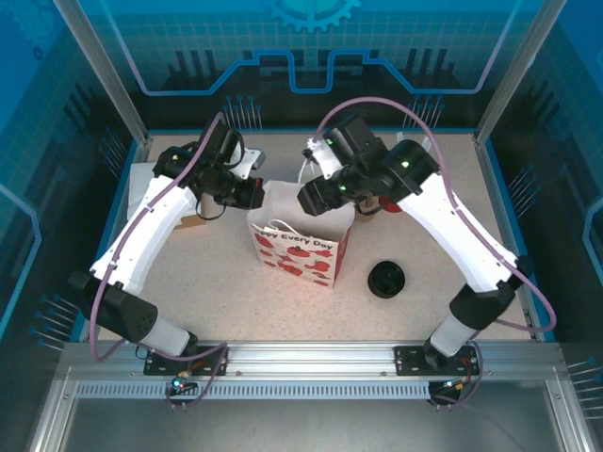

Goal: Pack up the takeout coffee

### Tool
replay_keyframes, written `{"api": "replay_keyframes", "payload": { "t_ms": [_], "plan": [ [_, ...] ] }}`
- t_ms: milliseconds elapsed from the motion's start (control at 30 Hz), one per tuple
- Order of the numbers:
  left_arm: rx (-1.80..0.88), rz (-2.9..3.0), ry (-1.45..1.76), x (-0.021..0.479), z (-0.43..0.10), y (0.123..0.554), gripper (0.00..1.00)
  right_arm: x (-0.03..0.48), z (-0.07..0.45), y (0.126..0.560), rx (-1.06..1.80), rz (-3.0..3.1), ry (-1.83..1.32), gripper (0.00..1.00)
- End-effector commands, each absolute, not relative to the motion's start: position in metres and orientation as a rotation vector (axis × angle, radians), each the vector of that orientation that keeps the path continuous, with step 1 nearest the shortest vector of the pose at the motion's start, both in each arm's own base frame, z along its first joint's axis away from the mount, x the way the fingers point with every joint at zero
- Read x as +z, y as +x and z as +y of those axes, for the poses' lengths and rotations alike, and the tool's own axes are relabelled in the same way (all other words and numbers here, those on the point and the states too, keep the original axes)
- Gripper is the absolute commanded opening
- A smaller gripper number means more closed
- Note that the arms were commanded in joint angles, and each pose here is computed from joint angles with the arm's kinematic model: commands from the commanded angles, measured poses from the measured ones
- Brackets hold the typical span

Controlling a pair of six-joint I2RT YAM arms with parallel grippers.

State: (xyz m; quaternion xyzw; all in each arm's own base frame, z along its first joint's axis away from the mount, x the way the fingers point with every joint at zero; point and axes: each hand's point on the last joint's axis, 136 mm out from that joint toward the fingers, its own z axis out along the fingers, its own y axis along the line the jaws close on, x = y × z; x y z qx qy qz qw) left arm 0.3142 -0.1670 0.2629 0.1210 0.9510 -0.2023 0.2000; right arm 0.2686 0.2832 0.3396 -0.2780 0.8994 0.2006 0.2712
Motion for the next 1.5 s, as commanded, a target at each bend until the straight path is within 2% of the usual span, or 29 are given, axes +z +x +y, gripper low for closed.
{"api": "replay_keyframes", "payload": {
  "t_ms": [0,100,167,267,367,433,733,1000,1267,1467],
  "plan": [
    [-0.539,2.67,0.335,0.261,-0.162,0.306,0.0,0.351,0.282,0.266,0.643,2.379,-0.702,0.53],
    [-0.541,2.675,0.334,0.259,-0.161,0.305,0.0,0.353,0.275,0.267,0.637,2.375,-0.663,0.46],
    [-0.548,2.678,0.334,0.259,-0.162,0.305,0.01,0.352,0.27,0.268,0.61,2.379,-0.648,0.45],
    [-0.545,2.684,0.331,0.258,-0.162,0.305,0.13,0.355,0.267,0.27,0.608,2.365,-0.621,0.46],
    [-0.544,2.68,0.321,0.26,-0.161,0.305,0.19,0.365,0.27,0.269,0.662,2.317,-0.606,0.47],
    [-0.548,2.67,0.32,0.263,-0.161,0.306,0.29,0.37,0.272,0.268,0.687,2.295,-0.602,0.48],
    [-0.612,2.605,0.247,0.288,-0.156,0.309,0.62,0.367,0.27,0.269,0.67,2.315,-0.607,0.48],
    [-0.655,2.5,0.155,0.312,-0.14,0.308,0.7,0.373,0.27,0.27,0.675,2.298,-0.603,0.5],
    [-0.62,2.407,0.098,0.323,-0.125,0.307,0.73,0.379,0.266,0.268,0.677,2.28,-0.591,0.53],
    [-0.621,2.375,0.077,0.329,-0.12,0.303,0.79,0.388,0.26,0.267,0.688,2.253,-0.57,0.58]
  ]
}}
